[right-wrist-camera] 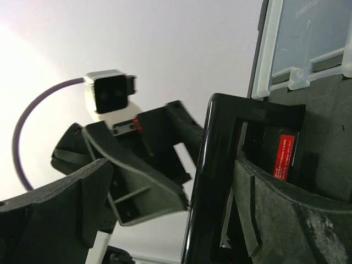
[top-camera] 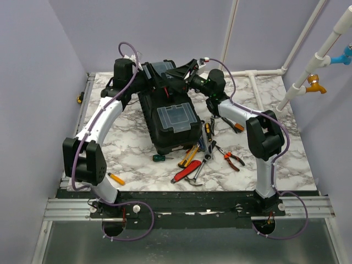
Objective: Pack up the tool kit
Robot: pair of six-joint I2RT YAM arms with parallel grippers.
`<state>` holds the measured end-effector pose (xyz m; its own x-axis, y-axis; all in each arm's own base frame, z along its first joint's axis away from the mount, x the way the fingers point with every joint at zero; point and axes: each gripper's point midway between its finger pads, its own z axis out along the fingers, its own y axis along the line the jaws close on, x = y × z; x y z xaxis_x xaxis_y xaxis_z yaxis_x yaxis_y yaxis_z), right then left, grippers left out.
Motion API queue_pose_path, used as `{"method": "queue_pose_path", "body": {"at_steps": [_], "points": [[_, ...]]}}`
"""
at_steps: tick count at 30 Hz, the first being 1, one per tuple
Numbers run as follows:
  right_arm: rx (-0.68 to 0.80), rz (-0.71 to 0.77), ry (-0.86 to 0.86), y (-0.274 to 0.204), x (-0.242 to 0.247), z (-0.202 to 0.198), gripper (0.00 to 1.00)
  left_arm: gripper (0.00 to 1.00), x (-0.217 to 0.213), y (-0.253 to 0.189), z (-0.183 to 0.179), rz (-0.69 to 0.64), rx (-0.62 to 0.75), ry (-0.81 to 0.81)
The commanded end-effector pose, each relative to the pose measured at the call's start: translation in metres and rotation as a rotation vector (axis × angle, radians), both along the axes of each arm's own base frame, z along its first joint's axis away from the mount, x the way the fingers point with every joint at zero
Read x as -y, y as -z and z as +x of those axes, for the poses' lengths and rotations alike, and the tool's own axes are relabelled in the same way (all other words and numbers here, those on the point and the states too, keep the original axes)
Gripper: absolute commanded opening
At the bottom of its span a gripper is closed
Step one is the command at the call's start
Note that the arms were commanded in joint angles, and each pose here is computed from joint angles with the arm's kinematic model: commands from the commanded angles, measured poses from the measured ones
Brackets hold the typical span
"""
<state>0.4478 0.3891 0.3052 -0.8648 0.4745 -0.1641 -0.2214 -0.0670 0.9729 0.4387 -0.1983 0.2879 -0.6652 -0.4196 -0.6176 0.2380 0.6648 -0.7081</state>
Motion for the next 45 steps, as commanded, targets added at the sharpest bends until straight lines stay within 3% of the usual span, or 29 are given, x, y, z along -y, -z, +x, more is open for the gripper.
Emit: {"method": "queue_pose_path", "body": {"at_steps": [1,6,10,16,22,28,33,40,45], "points": [[0.012,-0.018,-0.092,0.025,-0.024,-0.020,0.95,0.75,0.023,0.014,0.005,-0.079,-0.058,0.045],[0.011,-0.040,-0.088,0.027,-0.025,-0.021,0.96,0.76,0.032,0.019,0.015,-0.068,-0.078,0.049],[0.028,-0.096,-0.060,0.029,-0.030,-0.021,1.00,0.66,0.040,0.025,0.022,-0.054,-0.091,0.067],[0.051,-0.217,0.055,0.026,-0.020,-0.013,1.00,0.28,0.050,0.027,0.033,-0.055,-0.087,0.115],[0.084,-0.322,0.215,0.012,0.005,0.002,1.00,0.01,0.058,0.016,0.047,-0.044,-0.060,0.170],[0.107,-0.449,0.414,-0.006,0.055,0.021,1.00,0.00,0.068,-0.002,0.066,-0.034,-0.038,0.229],[0.088,-0.483,0.434,-0.004,0.112,0.036,1.00,0.00,0.066,-0.016,0.067,-0.057,-0.032,0.258],[0.003,-0.605,0.479,0.055,0.170,0.046,1.00,0.00,0.055,-0.047,0.052,-0.110,0.004,0.315],[-0.044,-0.669,0.457,0.096,0.176,0.048,0.98,0.00,0.051,-0.074,0.039,-0.161,0.041,0.357]]}}
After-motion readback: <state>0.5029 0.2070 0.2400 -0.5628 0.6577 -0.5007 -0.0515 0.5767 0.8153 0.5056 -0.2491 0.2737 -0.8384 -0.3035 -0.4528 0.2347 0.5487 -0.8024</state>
